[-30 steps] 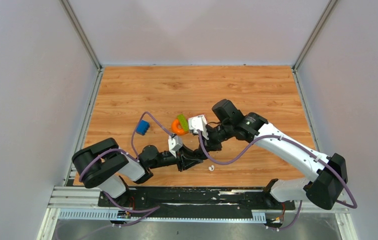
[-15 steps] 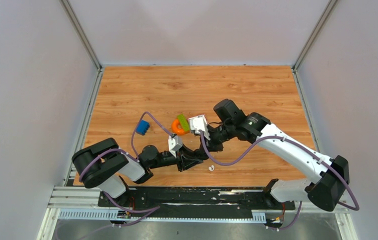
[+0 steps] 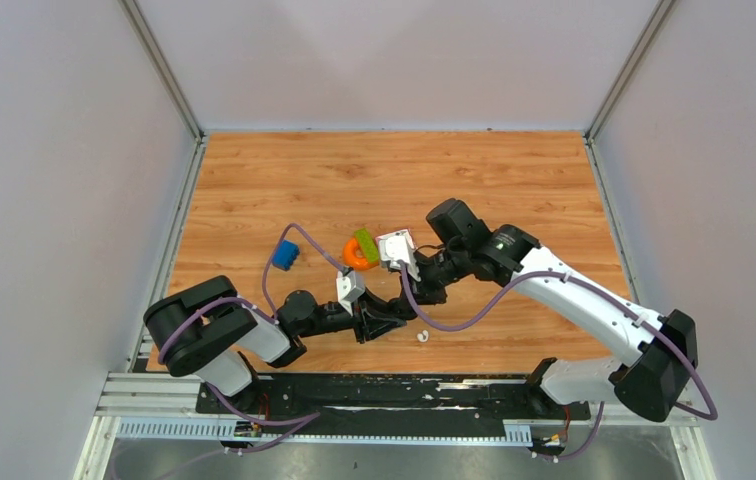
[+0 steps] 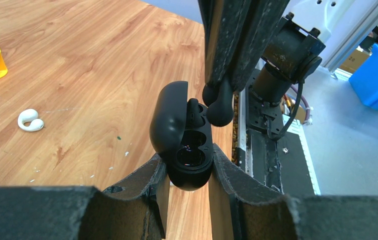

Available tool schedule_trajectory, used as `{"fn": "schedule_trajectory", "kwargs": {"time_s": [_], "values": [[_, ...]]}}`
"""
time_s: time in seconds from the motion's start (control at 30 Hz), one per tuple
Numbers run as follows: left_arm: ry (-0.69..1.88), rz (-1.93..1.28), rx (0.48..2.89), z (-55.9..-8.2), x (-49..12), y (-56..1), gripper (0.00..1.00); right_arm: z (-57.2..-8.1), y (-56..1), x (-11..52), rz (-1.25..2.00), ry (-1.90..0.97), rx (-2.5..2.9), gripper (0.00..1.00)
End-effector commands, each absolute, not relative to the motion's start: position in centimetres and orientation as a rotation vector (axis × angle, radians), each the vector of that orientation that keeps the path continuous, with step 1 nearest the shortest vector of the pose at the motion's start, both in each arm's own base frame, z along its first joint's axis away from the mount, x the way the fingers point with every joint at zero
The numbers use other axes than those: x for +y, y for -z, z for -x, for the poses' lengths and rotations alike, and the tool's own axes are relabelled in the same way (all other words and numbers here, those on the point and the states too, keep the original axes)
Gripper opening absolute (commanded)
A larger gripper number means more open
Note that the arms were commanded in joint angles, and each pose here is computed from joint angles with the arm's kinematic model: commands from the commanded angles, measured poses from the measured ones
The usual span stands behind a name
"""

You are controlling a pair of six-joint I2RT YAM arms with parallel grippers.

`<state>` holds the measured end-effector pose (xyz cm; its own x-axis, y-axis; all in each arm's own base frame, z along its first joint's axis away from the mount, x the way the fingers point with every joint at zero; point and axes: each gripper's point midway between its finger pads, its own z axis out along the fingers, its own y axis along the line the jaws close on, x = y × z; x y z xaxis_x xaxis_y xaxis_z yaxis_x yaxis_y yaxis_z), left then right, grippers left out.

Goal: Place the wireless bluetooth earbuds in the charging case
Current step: Insert the left earbud into the left side groove of the charging case.

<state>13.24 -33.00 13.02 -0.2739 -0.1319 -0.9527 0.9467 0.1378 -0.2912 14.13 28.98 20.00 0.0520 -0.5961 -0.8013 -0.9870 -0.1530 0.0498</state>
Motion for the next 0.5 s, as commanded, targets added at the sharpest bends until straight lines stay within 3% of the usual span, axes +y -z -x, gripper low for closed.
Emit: {"fn": "schedule_trajectory", "kwargs": {"time_s": [0.0,0.47], "values": [[1.357,-0.835,1.236,-13.46,-33.21,-16.66,0.00,-14.30,-19.87,29.68,1.810,-0.971,1.557,0.00],[1.362,-0.830,1.231,-13.37,-33.03,-16.94,0.00,-14.56,-19.10,30.27,1.798,-0.974,1.574,0.00]]}}
